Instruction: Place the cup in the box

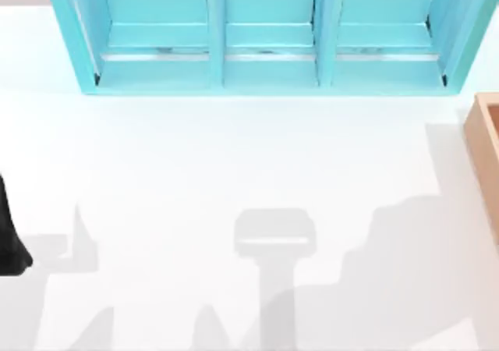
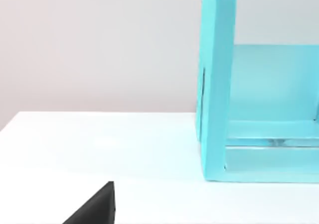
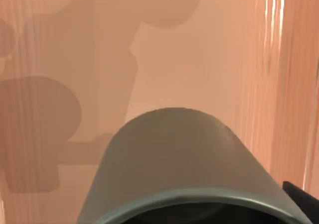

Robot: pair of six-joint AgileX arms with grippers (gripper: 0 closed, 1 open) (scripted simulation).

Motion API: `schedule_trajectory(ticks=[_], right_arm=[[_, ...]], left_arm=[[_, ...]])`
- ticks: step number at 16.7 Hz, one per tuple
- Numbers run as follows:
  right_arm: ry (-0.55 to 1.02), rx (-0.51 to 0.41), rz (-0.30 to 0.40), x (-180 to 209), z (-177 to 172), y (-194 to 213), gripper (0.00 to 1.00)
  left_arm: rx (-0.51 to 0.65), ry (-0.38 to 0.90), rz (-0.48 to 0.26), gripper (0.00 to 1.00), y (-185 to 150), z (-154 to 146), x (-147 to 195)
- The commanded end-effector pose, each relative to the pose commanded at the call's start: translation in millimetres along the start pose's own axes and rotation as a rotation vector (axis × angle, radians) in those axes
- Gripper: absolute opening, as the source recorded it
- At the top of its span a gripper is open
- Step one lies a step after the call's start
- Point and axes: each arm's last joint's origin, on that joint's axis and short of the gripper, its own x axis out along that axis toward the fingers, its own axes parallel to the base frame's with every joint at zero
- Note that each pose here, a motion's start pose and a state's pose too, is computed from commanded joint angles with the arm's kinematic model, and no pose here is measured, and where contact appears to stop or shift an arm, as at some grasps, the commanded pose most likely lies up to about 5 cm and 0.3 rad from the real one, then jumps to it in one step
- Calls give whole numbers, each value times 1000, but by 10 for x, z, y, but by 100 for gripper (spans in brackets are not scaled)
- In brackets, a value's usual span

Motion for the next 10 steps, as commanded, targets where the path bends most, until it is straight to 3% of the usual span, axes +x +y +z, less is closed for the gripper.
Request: schedule_trajectory(ticks=[5,10], right_arm=[[4,0,1,57,14,7,0],[-1,3,1,423,-5,51,0]], left_arm=[[0,0,0,100,0,0,0],[0,0,0,100,0,0,0]])
